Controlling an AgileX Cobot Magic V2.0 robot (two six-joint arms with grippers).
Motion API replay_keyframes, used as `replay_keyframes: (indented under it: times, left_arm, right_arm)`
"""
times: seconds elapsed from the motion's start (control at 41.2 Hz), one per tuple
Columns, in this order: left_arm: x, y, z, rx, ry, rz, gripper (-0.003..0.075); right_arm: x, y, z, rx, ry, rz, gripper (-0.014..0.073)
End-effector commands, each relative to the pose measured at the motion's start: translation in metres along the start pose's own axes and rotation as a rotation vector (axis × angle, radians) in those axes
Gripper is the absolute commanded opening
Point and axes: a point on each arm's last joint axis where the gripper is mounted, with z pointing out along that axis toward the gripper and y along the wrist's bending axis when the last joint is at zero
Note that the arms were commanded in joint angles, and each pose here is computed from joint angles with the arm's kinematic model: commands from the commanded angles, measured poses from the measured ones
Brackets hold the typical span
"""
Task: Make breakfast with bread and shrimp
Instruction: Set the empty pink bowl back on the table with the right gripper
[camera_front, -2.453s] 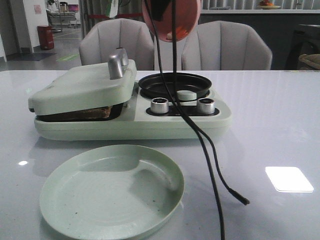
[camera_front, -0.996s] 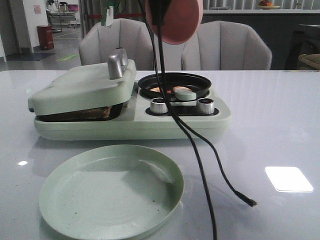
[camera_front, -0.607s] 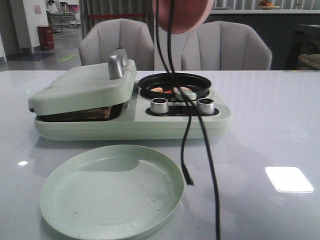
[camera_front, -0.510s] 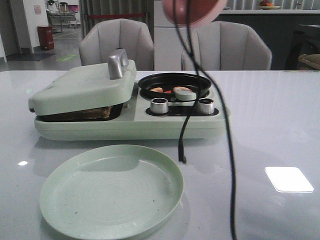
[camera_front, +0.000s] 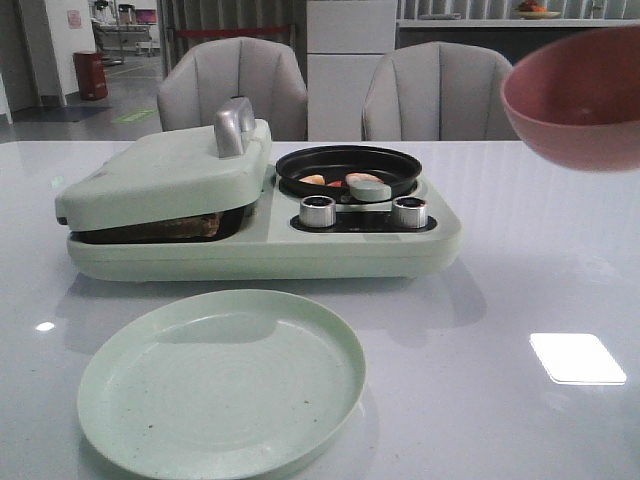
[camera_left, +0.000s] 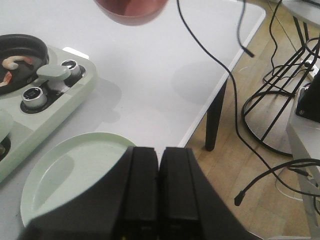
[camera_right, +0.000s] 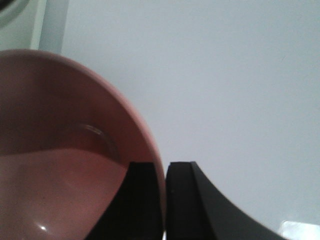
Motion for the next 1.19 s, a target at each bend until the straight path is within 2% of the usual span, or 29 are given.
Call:
replay_keyframes:
  times: [0.0,0.121,0.34,0.51,0.777,0.85,1.02,1.093,1.166]
  left_arm:
    - [-0.014,0.001,-0.004,-0.023,-0.087,-0.007,0.0101]
    - [-0.014,0.001,-0.004,-0.022,-0.088,-0.008,0.0101]
    - [-0.014,0.001,-0.004,-0.021,-0.088,-0.009,0.0101]
    - [-0.014,0.001,-0.004,-0.02,-0.089,-0.011,0.0101]
    - [-0.014,0.001,-0.004,-0.02,-0.089,-0.011,0.0101]
    - [-0.014,0.001,-0.004,-0.02,-0.089,-0.011,0.0101]
    - [-0.014,0.001,-0.004,-0.02,-0.089,-0.011,0.0101]
    - [-0.014,0.001,-0.004,-0.02,-0.089,-0.011,0.0101]
    - [-0.014,0.001,-0.004,-0.02,-0.089,-0.011,0.0101]
  right_arm:
    - [0.02,-0.013,-0.007,-0.111,-0.054,0.058,0.0015]
    - [0.042,-0.025,0.015,-0.193,-0.014,0.142,0.0015]
    - [0.065,-0.049,0.043,-0.132,-0.045,0.268,0.0015]
    - [0.066,-0.056,0.059,-0.109,-0.048,0.295,0.0015]
    - [0.065,-0.057,0.095,-0.11,0.016,0.305,0.0024]
    - [0.066,-0.057,0.102,-0.112,0.037,0.306,0.0066]
    - [0.067,-0.057,0.109,-0.111,0.046,0.308,0.0298]
    - [0.065,-0.058,0.108,-0.111,0.04,0.308,0.0371]
    - [0.061,-0.059,0.104,-0.114,0.039,0.305,0.0402]
